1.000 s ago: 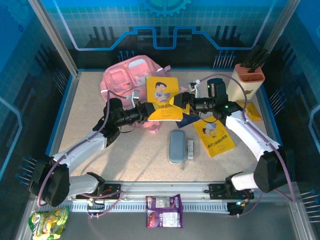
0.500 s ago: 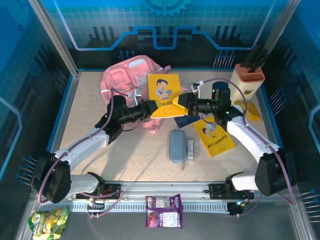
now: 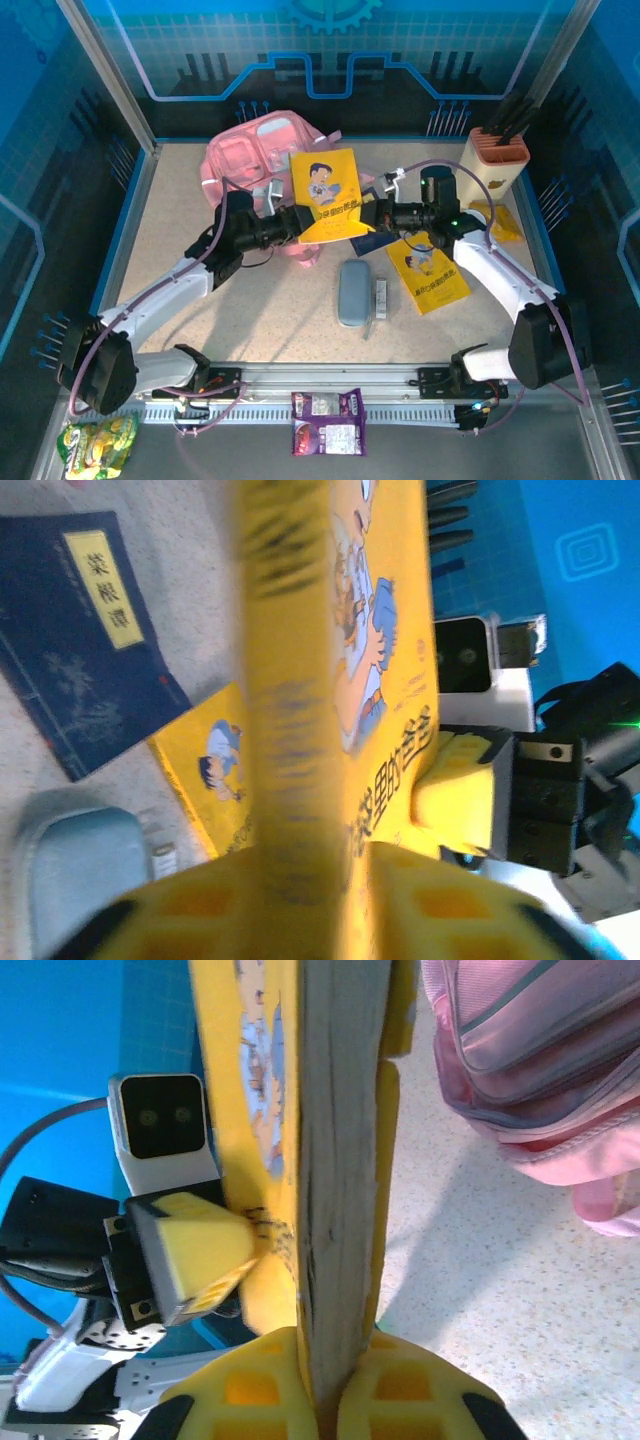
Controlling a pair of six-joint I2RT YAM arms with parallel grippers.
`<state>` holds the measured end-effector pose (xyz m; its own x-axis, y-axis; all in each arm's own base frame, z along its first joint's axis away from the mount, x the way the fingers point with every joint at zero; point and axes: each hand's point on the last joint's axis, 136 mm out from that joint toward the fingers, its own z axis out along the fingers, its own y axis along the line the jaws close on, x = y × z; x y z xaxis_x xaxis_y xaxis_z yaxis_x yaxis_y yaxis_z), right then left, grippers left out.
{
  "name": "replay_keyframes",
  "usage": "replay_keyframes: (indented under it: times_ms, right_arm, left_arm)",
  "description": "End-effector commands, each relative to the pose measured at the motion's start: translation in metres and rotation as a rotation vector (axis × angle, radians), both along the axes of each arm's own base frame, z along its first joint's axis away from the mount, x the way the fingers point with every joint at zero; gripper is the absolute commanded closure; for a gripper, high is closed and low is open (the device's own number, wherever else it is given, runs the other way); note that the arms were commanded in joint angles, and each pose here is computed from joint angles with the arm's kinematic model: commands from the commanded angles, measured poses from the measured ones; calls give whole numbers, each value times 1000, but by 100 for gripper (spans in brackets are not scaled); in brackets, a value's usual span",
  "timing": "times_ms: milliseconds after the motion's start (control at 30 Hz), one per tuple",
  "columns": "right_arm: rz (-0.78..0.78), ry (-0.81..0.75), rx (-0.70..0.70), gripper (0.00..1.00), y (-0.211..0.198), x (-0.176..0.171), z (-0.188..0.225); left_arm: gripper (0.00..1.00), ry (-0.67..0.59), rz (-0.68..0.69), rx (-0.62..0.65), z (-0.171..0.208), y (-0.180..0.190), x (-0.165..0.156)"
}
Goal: Pack the student bag
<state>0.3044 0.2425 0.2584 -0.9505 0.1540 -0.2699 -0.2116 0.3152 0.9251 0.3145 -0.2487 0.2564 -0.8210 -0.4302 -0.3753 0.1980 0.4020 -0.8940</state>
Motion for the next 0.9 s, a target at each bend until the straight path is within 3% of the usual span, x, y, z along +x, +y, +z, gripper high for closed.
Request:
replay_keyframes:
  times_ms: [0, 167, 333, 633, 867]
  right_arm:
    - [-41, -126, -53, 100, -17, 10, 21]
    - [-121, -143, -214, 100, -48, 13, 8]
    - [-173, -118, -269, 100, -72, 16, -4]
    - [-204, -76, -280, 100, -81, 21, -11]
    - [-210, -58, -285, 100, -82, 24, -13]
  left_arm:
    - [53, -74, 43, 147, 0, 18, -2]
    - [45, -75, 133, 565, -33, 61, 7]
    - [37, -137, 73, 817, -55, 68, 31]
    - [27, -226, -82, 1209, -104, 68, 96]
    - [15, -232, -250, 1342, -147, 60, 119]
